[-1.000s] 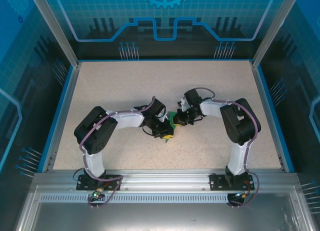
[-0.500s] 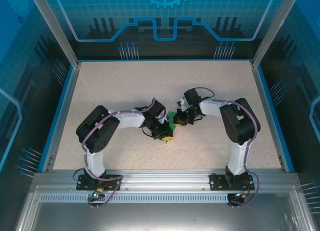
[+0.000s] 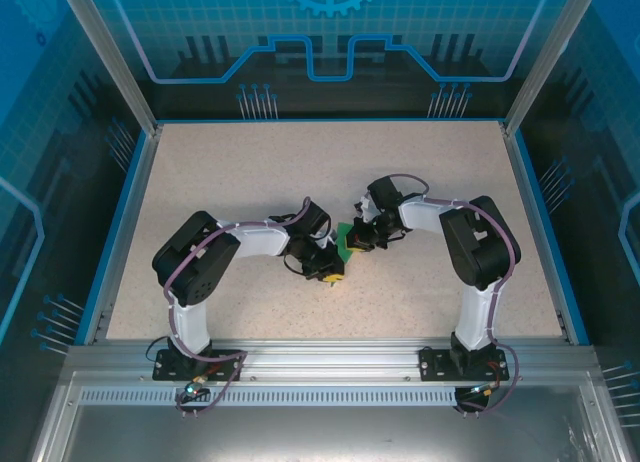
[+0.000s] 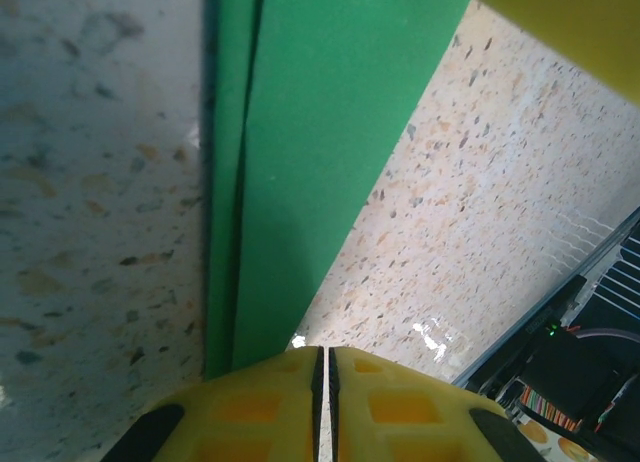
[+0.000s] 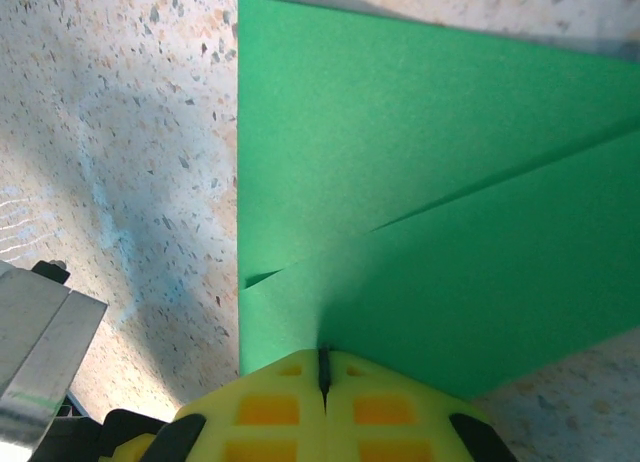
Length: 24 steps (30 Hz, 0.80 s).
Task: Fold a paper plane with a square sheet of paper (fold left side to right side)
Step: Fold the wing for the fifth time at the center of the table.
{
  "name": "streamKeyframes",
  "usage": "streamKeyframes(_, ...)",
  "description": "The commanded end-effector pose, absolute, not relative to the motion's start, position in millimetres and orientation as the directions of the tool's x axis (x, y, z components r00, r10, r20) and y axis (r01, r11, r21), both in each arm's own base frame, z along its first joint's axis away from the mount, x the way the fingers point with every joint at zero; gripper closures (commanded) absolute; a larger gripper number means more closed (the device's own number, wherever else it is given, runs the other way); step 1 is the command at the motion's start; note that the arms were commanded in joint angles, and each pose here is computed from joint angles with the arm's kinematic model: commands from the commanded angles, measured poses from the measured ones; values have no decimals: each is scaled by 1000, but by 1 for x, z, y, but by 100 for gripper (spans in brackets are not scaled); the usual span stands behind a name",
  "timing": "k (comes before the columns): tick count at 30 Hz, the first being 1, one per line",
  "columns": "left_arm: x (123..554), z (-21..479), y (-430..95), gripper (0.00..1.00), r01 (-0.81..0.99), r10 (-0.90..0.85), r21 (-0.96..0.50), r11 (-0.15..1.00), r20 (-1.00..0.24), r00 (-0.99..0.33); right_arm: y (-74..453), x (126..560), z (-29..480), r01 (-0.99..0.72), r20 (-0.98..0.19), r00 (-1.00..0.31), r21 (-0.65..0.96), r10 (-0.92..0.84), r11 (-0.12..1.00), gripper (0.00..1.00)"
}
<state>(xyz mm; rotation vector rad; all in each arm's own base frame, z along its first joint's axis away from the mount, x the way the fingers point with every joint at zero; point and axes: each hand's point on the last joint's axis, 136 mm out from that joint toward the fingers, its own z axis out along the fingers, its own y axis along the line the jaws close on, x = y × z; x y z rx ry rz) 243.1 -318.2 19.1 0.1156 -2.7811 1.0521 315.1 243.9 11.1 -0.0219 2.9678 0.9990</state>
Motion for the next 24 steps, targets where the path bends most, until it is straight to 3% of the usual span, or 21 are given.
streamKeyframes(1,232,7,-307,87,-145,-21,-605,783,208,-978,224,298,-18,35,68,-998,497,1,867,100)
streamKeyframes(24,238,7,-299,87,-188,-69,-623,759,211,-975,218,294,-25,34,91,-996,462,-9,886,100)
